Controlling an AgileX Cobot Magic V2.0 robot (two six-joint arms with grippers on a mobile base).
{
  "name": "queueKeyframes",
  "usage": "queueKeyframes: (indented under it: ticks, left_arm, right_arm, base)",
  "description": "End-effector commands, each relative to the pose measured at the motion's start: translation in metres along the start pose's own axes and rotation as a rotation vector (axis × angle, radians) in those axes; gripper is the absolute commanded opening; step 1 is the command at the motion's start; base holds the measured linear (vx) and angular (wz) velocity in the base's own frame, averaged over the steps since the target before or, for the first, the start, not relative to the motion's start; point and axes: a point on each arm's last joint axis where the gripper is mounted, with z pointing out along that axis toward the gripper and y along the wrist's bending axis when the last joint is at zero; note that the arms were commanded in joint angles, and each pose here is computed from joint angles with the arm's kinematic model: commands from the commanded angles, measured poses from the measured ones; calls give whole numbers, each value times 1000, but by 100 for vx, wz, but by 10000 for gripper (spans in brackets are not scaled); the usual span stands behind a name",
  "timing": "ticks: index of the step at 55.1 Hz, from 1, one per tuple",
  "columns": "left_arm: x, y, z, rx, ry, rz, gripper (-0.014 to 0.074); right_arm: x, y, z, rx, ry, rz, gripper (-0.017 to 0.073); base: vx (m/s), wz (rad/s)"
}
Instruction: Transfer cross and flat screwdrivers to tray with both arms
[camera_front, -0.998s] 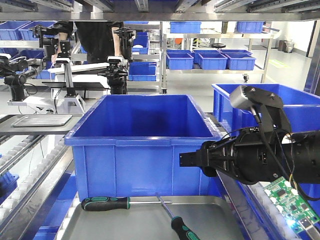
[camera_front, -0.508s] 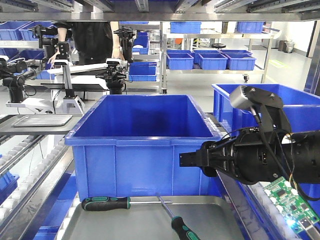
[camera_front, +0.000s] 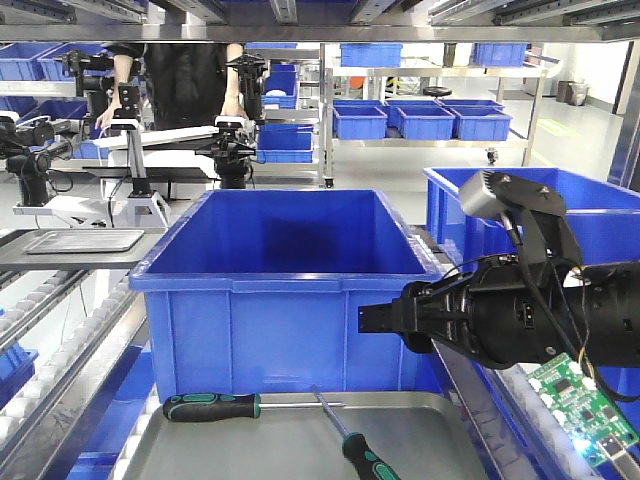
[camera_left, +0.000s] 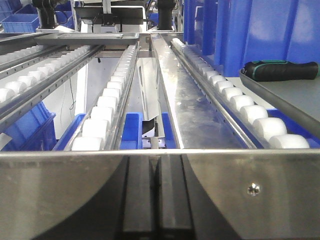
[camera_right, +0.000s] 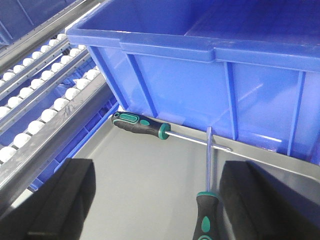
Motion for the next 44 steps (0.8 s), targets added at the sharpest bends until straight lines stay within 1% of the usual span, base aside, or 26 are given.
queueKeyframes:
  ticks: [1,10,11,13,16,20,23,29,33,36,39,44]
  left_arm:
    - [-15,-1,-3,7,-102,-16,-6]
    - [-15,-1,-3,7,-102,-16,-6]
    - [-15,-1,-3,7,-102,-16,-6]
    - [-15,-1,-3,7,-102,-16,-6]
    - [-15,-1,-3,7,-102,-16,-6]
    - [-15,-1,-3,7,-102,-16,-6]
    - [-15,-1,-3,7,-102,-16,-6]
    - [-15,-1,-3,8,-102,-16,-6]
    - [-15,-1,-3,8,-102,-16,-6]
    - [-15,-1,-3,8,-102,-16,-6]
    - [-15,-1,-3,8,-102,-16,-6]
    - [-15,-1,-3,8,-102,-16,-6]
  right_arm:
    - [-18,7,-16,-8,-125,-5,586]
    - [-18,7,-16,-9,-124,-4,586]
    - [-18,7,-16,-7,-121,-10,584]
    - [-18,5,-19,15,-122,-42,580]
    - [-16,3,-28,30,-109,-61,566]
    - [-7,2,-45,49,-127,-49,530]
    - [4,2,-63,75,-168,-62,496]
    - [35,-5,-87,162,-250,-107,410]
    - [59,-11,-106,230,-313,-146,327]
    - [78,-17,-113,275,-347,-151,271]
    - [99,-25,-119,322,-386,-139,191]
    - [133,-36,-130,405,-441,-150,64]
  base:
    - [0,0]
    - [0,0]
    - [0,0]
    - [0,0]
    - [0,0]
    - [0,0]
    - [0,0]
    - [0,0]
    - [0,0]
    - [0,0]
    - [0,0]
    - [0,0]
